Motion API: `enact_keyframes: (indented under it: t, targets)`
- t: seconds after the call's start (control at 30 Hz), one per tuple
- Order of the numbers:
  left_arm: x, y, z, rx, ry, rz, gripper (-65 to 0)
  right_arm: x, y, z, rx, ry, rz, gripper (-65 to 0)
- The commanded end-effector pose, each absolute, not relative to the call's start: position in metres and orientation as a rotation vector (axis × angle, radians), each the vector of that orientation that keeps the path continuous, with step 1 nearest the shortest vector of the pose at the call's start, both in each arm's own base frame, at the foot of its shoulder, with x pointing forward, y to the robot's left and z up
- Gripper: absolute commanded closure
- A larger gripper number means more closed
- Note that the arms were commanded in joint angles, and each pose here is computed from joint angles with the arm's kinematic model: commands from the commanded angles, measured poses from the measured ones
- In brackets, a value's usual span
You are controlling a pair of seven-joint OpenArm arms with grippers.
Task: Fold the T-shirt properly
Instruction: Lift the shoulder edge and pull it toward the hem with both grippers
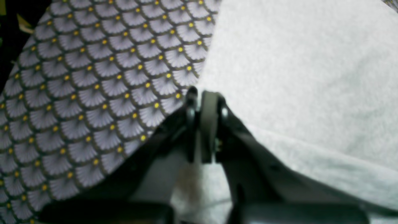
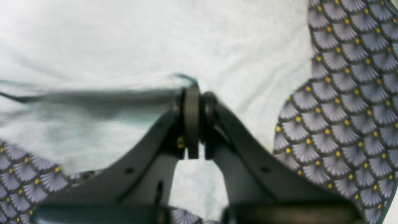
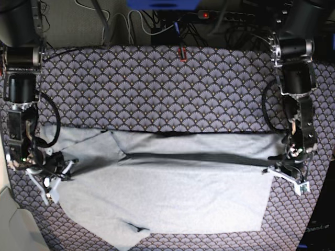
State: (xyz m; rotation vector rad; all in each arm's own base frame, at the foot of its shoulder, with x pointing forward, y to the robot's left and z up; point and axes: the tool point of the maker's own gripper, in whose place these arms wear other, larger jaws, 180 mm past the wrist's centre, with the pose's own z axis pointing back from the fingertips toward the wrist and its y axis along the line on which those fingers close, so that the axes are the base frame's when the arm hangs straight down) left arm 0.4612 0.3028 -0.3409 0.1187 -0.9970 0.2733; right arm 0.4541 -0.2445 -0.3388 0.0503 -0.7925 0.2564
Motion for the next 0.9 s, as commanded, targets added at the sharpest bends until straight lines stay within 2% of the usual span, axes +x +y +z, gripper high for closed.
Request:
enact_keyframes:
  t: [0.0, 0.33, 0.87]
  targets:
    - [0.479, 0.311, -0.308, 0.148, -1.085, 0.267, -0.4, 0.472, -0.251, -0.312, 0.038, -0.872, 0.252, 0.0]
    - [0.497, 0.281, -0.297, 0.218, -1.142, 0.093, -0.4, 0.483, -0.256, -0.322, 0.060, -0.870, 0.214, 0.0]
    - [0.499, 0.285, -0.297, 0.219, -1.136, 0.106, -0.4, 0.492, -0.239, -0.319, 0.056, -0.895, 0.281, 0.0]
